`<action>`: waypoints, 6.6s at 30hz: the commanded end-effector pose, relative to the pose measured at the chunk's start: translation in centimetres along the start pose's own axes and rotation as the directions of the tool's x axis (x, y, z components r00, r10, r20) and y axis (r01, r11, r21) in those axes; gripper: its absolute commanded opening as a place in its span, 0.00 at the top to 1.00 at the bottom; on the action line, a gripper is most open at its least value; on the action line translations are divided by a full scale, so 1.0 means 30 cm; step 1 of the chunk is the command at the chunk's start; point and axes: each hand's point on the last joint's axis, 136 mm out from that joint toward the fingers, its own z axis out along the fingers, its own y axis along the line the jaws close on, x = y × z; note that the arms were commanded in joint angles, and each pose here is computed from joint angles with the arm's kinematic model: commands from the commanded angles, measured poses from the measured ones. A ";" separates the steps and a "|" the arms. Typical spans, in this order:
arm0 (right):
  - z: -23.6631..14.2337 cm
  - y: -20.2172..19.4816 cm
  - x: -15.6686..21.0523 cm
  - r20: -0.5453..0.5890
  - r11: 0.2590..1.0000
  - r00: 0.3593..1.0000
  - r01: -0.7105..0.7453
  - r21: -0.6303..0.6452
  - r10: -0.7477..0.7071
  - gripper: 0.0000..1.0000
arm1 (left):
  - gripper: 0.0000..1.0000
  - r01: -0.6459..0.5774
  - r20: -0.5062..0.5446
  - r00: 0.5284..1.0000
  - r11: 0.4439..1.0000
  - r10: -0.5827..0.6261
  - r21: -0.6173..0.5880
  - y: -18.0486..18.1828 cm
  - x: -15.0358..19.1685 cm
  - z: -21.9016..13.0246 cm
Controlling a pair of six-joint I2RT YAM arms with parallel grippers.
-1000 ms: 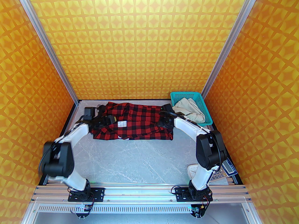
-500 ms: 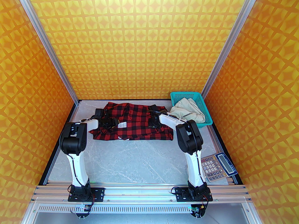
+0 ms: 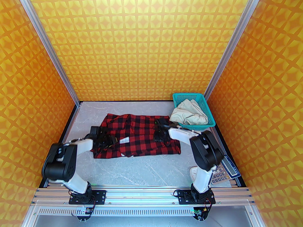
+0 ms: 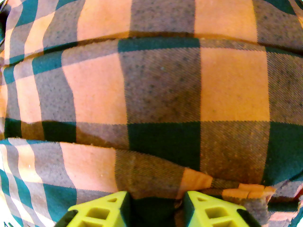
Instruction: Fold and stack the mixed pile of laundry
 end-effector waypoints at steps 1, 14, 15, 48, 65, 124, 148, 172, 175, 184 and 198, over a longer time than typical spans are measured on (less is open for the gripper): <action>0.045 -0.086 0.248 -0.189 0.996 0.980 -0.040 0.078 0.054 0.57 | 0.64 0.060 -0.030 0.998 0.995 -0.063 -0.076 0.066 0.089 -0.028; -0.161 0.032 0.006 0.021 1.000 0.999 0.028 -0.004 -0.028 0.54 | 0.63 -0.203 0.061 0.977 0.979 0.204 -0.008 -0.221 -0.078 -0.155; -0.155 0.047 -0.015 0.022 0.999 0.999 0.034 -0.012 -0.034 0.54 | 0.63 -0.205 0.051 0.977 0.979 0.205 -0.007 -0.224 -0.084 -0.130; -0.146 0.149 -0.201 0.094 0.991 0.989 0.120 -0.064 -0.113 0.52 | 0.52 -0.391 0.052 0.917 0.917 0.395 -0.076 -0.388 -0.355 0.061; -0.192 0.056 -0.241 0.098 0.995 0.995 0.038 -0.097 -0.029 0.51 | 0.39 -0.718 -0.242 0.688 0.689 0.684 -0.092 -0.394 -0.437 0.354; 0.109 0.007 -0.102 -0.103 0.990 0.990 -0.111 -0.089 0.101 0.51 | 0.86 -0.872 -0.413 0.466 0.327 0.783 -0.364 -0.361 -0.411 0.377; 0.137 -0.022 -0.074 -0.129 0.991 0.985 -0.121 -0.060 0.113 0.51 | 1.00 -0.768 0.029 0.500 0.459 0.865 -0.447 -0.634 -0.669 -0.071; -0.140 0.174 -0.260 0.089 0.954 0.996 0.020 -0.301 0.007 0.50 | 0.40 -0.382 0.054 0.909 0.878 0.413 -0.289 -0.212 -0.392 -0.159; -0.164 0.246 -0.263 0.134 0.937 0.990 0.097 -0.337 -0.055 0.50 | 0.35 -0.314 0.043 0.941 0.915 0.335 -0.252 -0.118 -0.322 -0.145; -0.122 0.302 -0.256 0.105 0.931 0.994 0.071 -0.358 -0.035 0.50 | 0.40 -0.265 0.082 0.958 0.959 0.273 -0.100 -0.158 -0.399 0.018; -0.174 0.289 -0.311 0.157 0.946 0.987 0.087 -0.313 -0.039 0.50 | 1.00 -0.304 0.352 0.897 0.951 0.266 0.056 -0.338 -0.646 0.040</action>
